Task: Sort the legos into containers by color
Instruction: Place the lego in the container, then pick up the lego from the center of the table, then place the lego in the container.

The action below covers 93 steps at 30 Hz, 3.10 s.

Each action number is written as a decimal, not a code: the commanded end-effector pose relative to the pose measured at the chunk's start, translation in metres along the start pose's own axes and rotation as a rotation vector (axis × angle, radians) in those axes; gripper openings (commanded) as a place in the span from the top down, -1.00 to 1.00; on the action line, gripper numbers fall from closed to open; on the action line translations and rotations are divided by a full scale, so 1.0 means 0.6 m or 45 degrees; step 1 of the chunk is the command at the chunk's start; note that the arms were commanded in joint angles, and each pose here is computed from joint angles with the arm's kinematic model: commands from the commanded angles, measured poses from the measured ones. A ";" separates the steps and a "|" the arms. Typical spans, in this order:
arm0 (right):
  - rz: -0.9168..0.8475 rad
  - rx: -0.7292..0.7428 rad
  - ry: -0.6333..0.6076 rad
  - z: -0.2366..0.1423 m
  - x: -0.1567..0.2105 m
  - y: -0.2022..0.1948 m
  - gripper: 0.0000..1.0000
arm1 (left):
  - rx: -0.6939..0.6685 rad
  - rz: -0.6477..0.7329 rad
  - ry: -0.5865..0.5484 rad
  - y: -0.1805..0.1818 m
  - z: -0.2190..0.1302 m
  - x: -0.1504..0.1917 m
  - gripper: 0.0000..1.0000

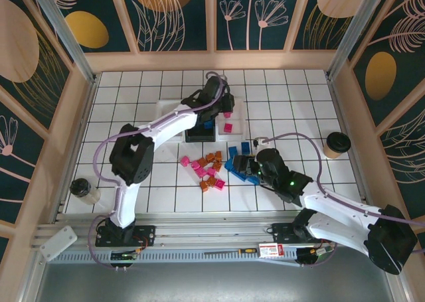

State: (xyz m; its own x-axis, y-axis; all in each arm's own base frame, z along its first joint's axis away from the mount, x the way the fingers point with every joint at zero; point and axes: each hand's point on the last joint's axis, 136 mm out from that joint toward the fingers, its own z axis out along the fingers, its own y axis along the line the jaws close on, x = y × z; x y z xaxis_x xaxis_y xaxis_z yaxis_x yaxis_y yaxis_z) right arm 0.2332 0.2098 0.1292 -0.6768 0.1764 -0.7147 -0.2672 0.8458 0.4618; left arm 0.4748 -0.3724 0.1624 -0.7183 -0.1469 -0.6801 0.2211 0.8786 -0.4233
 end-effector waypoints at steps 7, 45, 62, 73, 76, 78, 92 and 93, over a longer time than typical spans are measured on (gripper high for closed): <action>0.063 0.254 0.048 0.017 0.018 -0.076 -0.30 | 0.053 -0.002 0.021 -0.036 0.019 -0.027 -0.03; 0.002 0.383 0.188 0.131 0.010 -0.163 0.59 | 0.013 -0.265 -0.260 0.205 -0.417 0.200 -0.97; -0.340 -0.125 0.037 0.149 -0.151 0.171 0.71 | -0.059 -0.307 -0.228 0.266 -0.427 0.271 -0.97; -0.271 0.005 0.090 0.368 -0.209 0.172 0.55 | -0.051 -0.307 -0.176 0.269 -0.426 0.289 -0.97; -0.262 0.034 0.103 0.392 -0.213 0.167 0.15 | -0.046 -0.289 -0.150 0.268 -0.420 0.297 -0.97; -0.252 0.037 0.100 0.397 -0.218 0.168 -0.12 | -0.052 -0.260 -0.125 0.267 -0.413 0.302 -0.93; -0.205 -0.015 0.025 0.265 -0.190 0.151 -0.23 | -0.047 -0.088 0.057 0.215 -0.299 0.290 -0.48; -0.202 -0.014 0.023 0.253 -0.184 0.146 -0.24 | -0.074 -0.084 0.064 0.217 -0.286 0.288 -0.45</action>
State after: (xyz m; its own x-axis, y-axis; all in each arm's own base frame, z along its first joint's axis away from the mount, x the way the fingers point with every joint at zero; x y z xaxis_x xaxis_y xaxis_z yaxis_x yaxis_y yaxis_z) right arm 0.3977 0.3469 0.1451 -0.6788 -0.0284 -0.7338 -0.3794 0.8691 0.3173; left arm 0.2415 -0.1848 0.0713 -0.8033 -0.1847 -0.5662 0.0782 0.9097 -0.4077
